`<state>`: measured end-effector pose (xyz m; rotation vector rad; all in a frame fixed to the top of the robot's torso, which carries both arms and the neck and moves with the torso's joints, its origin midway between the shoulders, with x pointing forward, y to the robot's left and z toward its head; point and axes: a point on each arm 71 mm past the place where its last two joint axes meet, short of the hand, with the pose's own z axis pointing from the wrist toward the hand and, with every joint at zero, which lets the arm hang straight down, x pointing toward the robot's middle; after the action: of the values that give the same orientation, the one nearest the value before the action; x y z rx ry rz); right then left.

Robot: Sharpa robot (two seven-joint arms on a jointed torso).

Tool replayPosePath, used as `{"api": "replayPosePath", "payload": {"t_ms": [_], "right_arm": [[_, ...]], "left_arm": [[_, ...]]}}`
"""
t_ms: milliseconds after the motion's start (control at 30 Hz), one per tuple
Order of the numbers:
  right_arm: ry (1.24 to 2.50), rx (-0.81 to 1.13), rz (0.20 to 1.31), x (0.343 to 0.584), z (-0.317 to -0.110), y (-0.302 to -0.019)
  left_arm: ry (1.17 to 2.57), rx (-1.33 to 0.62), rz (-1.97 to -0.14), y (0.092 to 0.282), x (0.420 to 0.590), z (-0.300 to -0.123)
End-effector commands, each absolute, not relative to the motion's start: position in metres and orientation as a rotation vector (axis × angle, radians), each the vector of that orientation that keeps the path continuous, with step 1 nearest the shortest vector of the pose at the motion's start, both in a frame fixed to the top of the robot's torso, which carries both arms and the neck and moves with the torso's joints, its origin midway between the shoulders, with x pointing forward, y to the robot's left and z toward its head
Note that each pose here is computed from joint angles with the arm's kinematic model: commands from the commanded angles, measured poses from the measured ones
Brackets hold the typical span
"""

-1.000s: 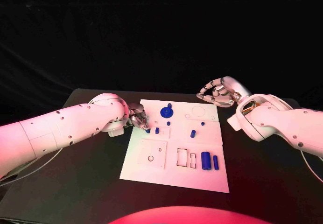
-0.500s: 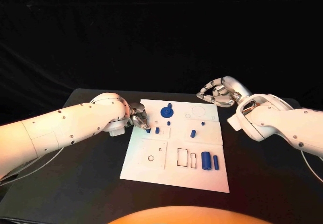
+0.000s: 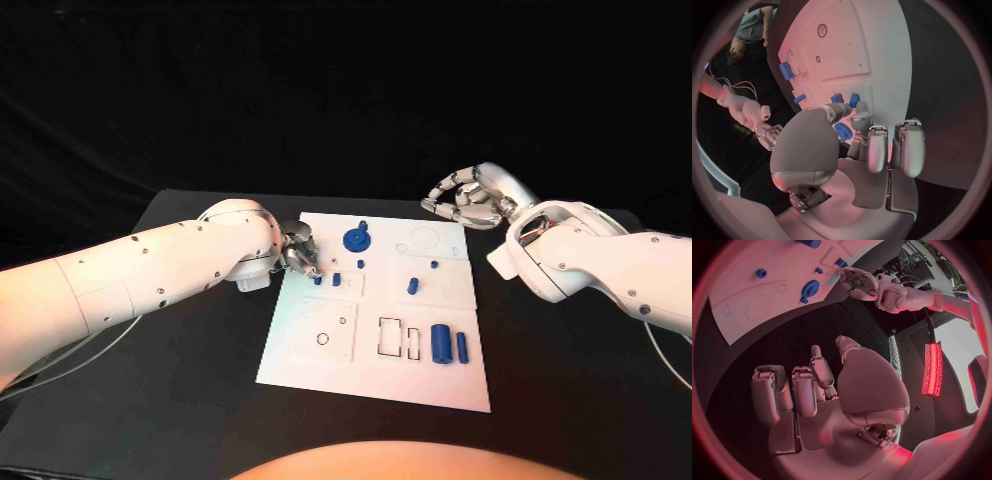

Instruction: Assemble the parts on the task board

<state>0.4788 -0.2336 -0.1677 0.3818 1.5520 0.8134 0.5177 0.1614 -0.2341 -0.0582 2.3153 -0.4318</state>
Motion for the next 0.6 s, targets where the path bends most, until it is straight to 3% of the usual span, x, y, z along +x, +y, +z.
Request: {"api": "replayPosePath", "payload": {"t_ms": [33,600], "right_arm": [[1.549,0.365,0.818,0.4780,-0.1673,-0.2324],[1.546,0.368,0.817,0.4780,-0.1671,-0.2338]], "left_arm": [[2.361,-0.034,-0.409,0.1599,0.5141,-0.2407],[2.341,-0.078,-0.404,0.1652,0.5159,-0.2414]]}}
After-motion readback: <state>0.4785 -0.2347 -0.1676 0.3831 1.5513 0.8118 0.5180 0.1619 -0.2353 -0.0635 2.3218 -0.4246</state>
